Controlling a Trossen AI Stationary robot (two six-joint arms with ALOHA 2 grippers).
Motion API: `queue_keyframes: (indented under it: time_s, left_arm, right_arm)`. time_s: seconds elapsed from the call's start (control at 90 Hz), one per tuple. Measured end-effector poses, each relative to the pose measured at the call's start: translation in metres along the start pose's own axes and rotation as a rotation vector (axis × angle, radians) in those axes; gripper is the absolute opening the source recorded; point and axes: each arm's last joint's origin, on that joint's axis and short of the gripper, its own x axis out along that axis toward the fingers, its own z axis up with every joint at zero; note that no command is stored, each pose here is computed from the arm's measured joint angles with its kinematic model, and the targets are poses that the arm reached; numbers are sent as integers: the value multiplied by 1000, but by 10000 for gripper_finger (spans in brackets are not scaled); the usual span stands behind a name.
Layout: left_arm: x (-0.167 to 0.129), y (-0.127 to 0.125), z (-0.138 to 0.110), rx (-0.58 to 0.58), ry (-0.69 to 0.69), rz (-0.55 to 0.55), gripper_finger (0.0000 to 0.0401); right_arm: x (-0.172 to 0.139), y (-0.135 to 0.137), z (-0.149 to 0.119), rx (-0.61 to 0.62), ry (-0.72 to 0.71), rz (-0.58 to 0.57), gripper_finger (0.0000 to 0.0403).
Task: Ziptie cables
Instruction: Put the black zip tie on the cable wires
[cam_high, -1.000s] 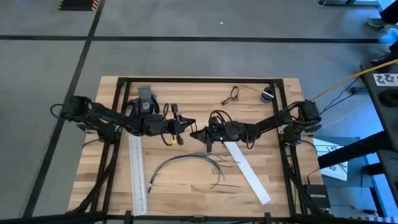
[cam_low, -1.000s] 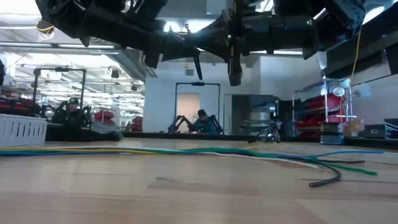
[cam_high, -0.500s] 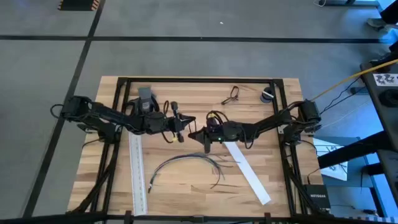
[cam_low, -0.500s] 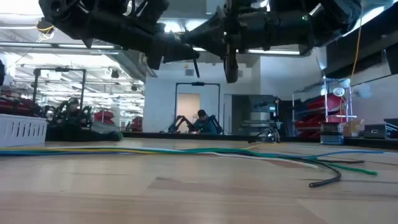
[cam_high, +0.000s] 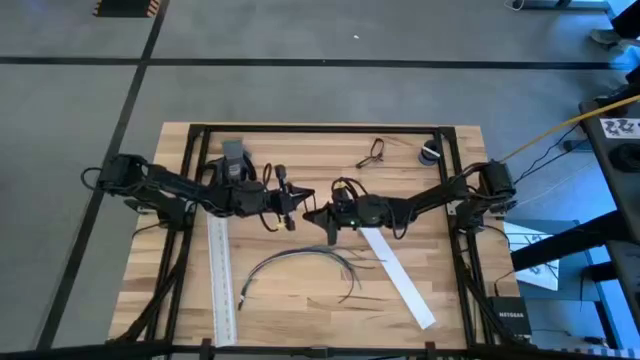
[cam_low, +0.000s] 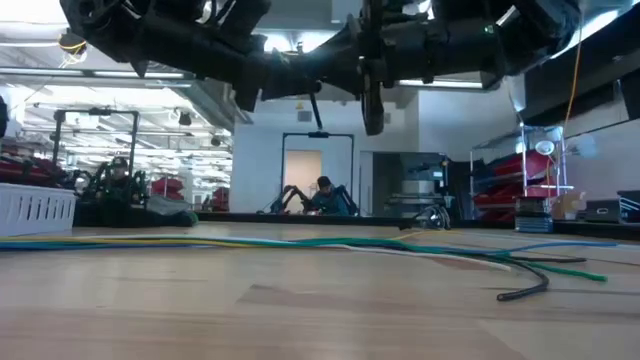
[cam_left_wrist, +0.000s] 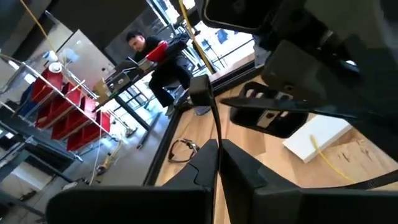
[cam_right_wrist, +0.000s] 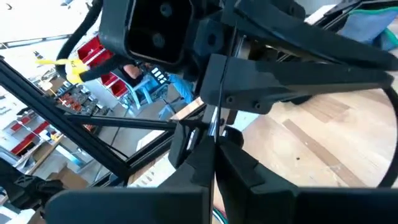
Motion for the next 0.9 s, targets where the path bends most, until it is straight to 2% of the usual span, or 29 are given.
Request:
queue_keyframes:
  time_s: [0.356, 0.467, 0.9]
  left_arm:
    - [0, 0, 0, 8, 1, 0, 0]
    - [0, 0, 0, 8, 2, -1, 0]
    - [0, 1, 0, -10, -4, 7, 0]
  right_arm:
    - [-6, -7, -6, 47, -11, -27, 0]
    - [-6, -5, -3, 53, -48, 6, 0]
    - [-1, 0, 0, 1, -18, 9, 0]
